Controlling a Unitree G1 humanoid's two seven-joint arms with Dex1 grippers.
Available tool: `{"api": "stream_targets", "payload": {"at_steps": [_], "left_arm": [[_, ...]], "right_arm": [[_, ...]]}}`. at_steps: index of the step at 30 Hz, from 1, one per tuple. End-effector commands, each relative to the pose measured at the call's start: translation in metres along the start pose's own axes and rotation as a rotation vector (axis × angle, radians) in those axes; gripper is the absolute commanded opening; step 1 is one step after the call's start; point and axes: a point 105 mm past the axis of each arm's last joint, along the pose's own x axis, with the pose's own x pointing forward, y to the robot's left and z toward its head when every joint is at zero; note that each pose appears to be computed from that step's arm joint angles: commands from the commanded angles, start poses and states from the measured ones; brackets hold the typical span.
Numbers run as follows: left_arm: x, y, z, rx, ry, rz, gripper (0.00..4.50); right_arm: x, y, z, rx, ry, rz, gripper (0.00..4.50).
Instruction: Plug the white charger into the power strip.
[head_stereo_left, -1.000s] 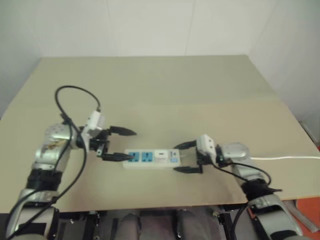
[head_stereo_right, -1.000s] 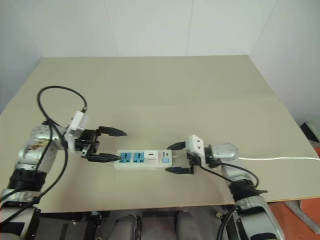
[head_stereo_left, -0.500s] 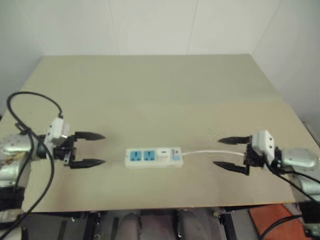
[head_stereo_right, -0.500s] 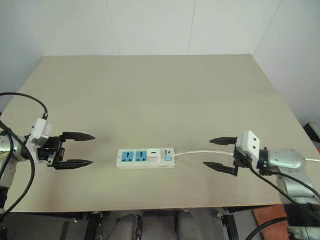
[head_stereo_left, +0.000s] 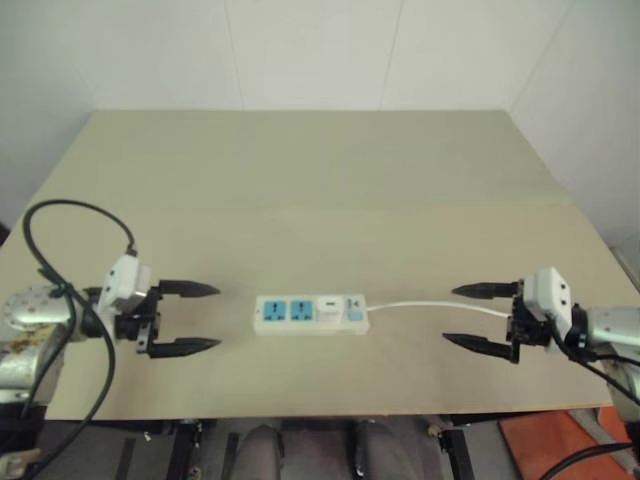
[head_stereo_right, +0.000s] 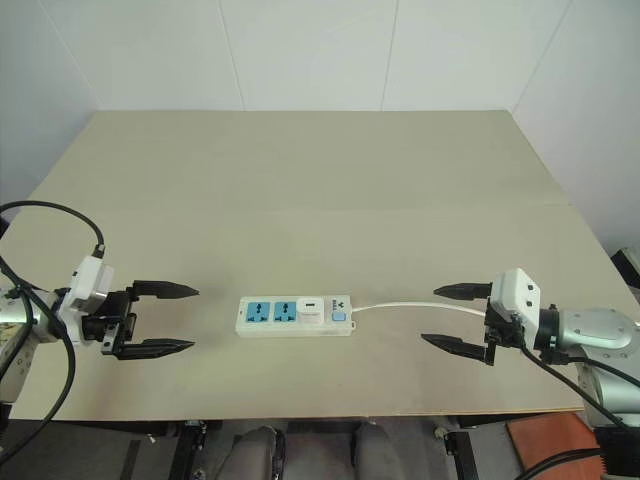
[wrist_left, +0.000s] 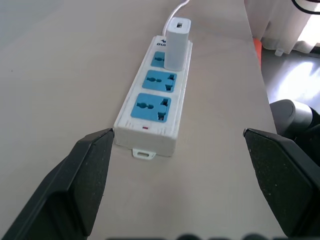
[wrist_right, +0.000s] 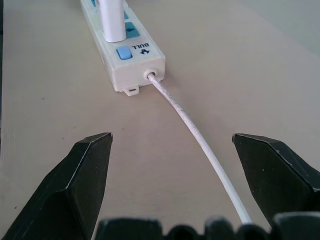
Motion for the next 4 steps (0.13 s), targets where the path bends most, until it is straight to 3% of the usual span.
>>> {"api": "stream_targets", "payload": {"at_steps": [1,4], "left_arm": [[-0.0032,0.0013,0.0103,0.028,-0.004,0.005,4.50],[-0.0011,0.0040,0.0116,0.035,-0.004,0.003,4.50]], "right_arm": [[-0.0006,-0.0025,0.0114,-0.051,-0.021,-0.009,4.48],[0.0013,-0.0010,0.0123,-0.053,-0.027,-0.004,4.48]]}}
